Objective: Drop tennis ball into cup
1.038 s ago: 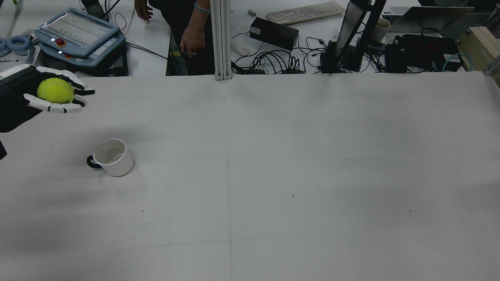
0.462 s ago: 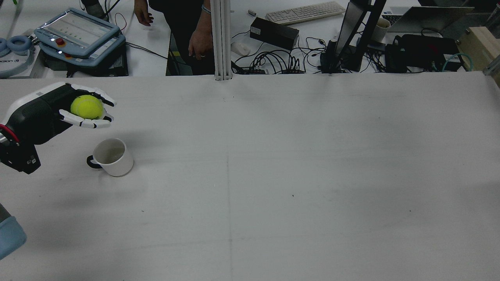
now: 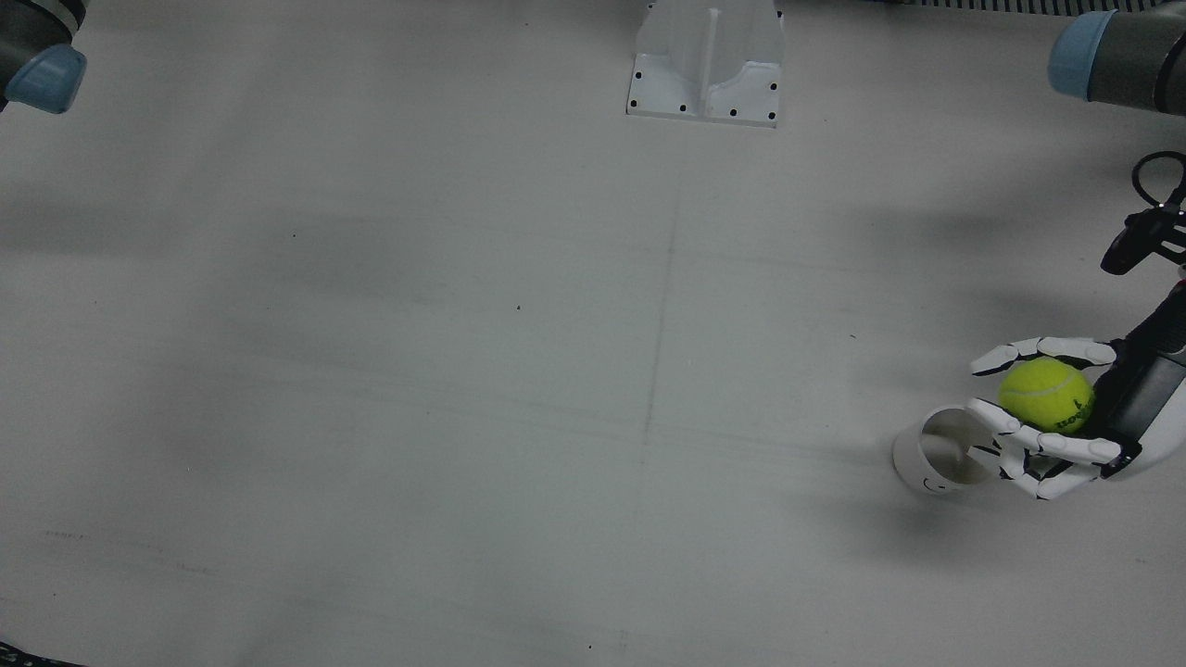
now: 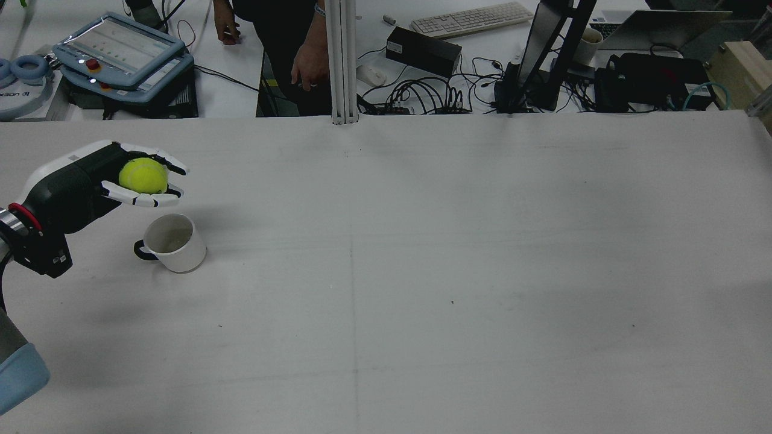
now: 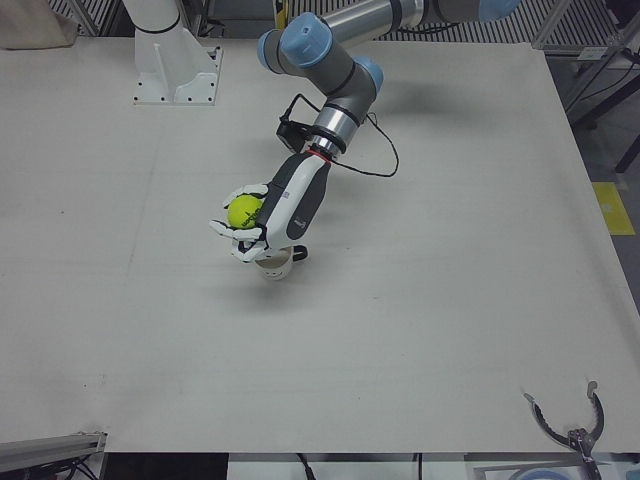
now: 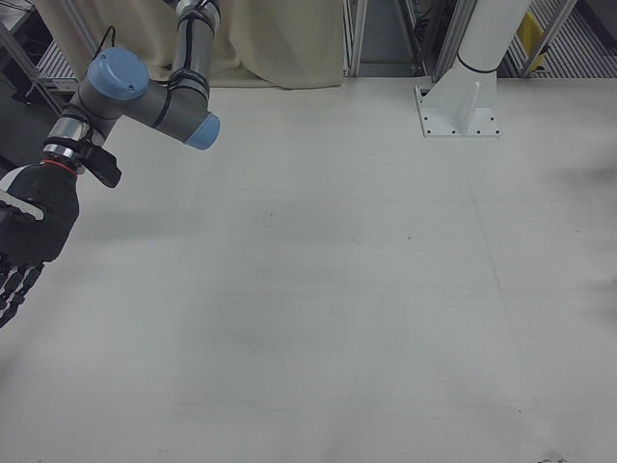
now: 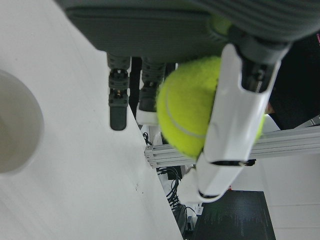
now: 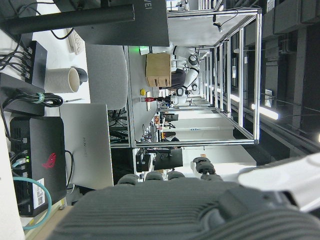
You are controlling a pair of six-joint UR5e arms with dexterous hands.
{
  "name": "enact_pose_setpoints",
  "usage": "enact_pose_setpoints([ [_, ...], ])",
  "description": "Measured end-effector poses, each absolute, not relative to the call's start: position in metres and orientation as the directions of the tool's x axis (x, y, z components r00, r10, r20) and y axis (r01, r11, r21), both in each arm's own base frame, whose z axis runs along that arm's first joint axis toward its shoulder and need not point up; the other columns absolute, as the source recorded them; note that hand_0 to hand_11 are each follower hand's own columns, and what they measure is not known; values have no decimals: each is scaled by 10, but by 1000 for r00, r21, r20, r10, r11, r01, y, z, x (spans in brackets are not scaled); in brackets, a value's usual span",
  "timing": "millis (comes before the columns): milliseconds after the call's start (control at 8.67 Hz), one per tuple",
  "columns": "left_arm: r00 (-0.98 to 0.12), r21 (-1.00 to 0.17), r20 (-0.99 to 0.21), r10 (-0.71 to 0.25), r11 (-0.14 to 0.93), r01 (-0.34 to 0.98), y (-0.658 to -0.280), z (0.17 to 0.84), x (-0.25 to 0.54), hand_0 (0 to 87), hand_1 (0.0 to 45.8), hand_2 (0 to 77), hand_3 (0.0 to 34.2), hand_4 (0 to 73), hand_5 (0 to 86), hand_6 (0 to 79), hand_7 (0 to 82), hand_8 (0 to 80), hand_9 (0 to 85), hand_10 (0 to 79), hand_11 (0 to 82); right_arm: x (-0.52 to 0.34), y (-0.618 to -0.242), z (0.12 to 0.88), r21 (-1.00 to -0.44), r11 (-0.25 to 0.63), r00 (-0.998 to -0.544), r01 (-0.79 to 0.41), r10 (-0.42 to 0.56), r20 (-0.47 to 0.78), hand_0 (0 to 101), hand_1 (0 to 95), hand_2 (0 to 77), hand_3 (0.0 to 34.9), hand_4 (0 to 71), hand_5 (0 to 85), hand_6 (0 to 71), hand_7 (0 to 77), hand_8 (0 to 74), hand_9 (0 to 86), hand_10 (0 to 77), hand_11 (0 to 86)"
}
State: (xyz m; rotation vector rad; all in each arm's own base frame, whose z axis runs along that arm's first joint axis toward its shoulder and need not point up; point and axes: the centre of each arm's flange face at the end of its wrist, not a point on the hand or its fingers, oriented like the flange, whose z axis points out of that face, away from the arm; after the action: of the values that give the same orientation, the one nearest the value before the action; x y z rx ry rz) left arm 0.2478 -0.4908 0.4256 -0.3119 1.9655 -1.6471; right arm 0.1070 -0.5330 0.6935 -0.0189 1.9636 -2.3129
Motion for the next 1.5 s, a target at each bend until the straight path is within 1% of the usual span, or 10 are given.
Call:
enact_pose_setpoints([
  [231, -820, -961, -261, -509, 219, 169, -490, 429, 248, 797, 393, 218, 112, 425, 147, 93, 480, 305, 589, 65, 131, 107, -533, 693, -985, -159, -994, 74, -90, -60, 0, 5, 5, 0, 0, 0, 0, 5, 0, 0, 0, 5],
  [346, -821, -961, -260, -509, 219, 168, -488, 433, 246, 798, 344, 229, 112, 273, 125, 60, 322, 169, 480, 33, 98, 107, -533, 693, -985, -159, -994, 74, -90, -60, 0, 5, 5, 0, 0, 0, 0, 5, 0, 0, 0, 5],
  [462, -822, -961, -257, -507, 222, 164, -486, 437, 243, 798, 360, 229, 113, 98, 120, 44, 136, 11, 355, 33, 71, 107, -533, 693, -985, -159, -994, 74, -90, -60, 0, 5, 5, 0, 0, 0, 0, 0, 0, 0, 0, 5],
  [577, -824, -961, -255, -506, 225, 159, -485, 439, 241, 798, 360, 229, 113, 98, 120, 44, 136, 11, 355, 33, 71, 107, -533, 693, -985, -159, -994, 74, -90, -60, 0, 5, 5, 0, 0, 0, 0, 5, 0, 0, 0, 5],
  [692, -825, -961, -253, -505, 229, 155, -484, 439, 239, 798, 360, 229, 110, 136, 131, 16, 5, 0, 16, 16, 71, 107, -533, 693, -985, -159, -994, 74, -90, -60, 0, 5, 5, 0, 0, 0, 0, 5, 0, 0, 0, 5],
  [1038, -835, -960, -241, -496, 249, 129, -479, 420, 227, 775, 360, 229, 111, 104, 114, 27, 5, 0, 16, 16, 87, 107, -533, 693, -985, -159, -994, 74, -90, -60, 0, 5, 5, 0, 0, 0, 0, 5, 0, 0, 0, 5],
  [1154, -858, -957, -240, -453, 261, 130, -484, 403, 198, 619, 360, 229, 113, 44, 87, 27, 5, 0, 11, 16, 44, 107, -533, 694, -985, -159, -994, 74, -90, -60, 0, 5, 5, 0, 0, 0, 0, 5, 0, 0, 0, 5],
  [1269, -888, -950, -250, -386, 277, 147, -493, 387, 157, 619, 360, 229, 113, 44, 87, 27, 5, 0, 11, 16, 44, 107, -533, 693, -984, -159, -994, 74, -90, -60, 0, 5, 5, 0, 0, 0, 0, 5, 0, 0, 0, 5],
  [1385, -914, -941, -263, -309, 292, 172, -501, 375, 113, 473, 224, 251, 114, 11, 38, 0, 0, 0, 11, 0, 5, 107, -533, 694, -984, -159, -994, 74, -90, -60, 0, 5, 5, 0, 0, 0, 0, 5, 0, 0, 0, 5],
  [1500, -931, -934, -275, -239, 296, 200, -507, 368, 73, 473, 224, 251, 114, 11, 38, 0, 0, 0, 11, 0, 5, 107, -533, 693, -984, -159, -994, 74, -90, -60, 0, 5, 5, 0, 0, 0, 0, 0, 0, 0, 0, 5],
])
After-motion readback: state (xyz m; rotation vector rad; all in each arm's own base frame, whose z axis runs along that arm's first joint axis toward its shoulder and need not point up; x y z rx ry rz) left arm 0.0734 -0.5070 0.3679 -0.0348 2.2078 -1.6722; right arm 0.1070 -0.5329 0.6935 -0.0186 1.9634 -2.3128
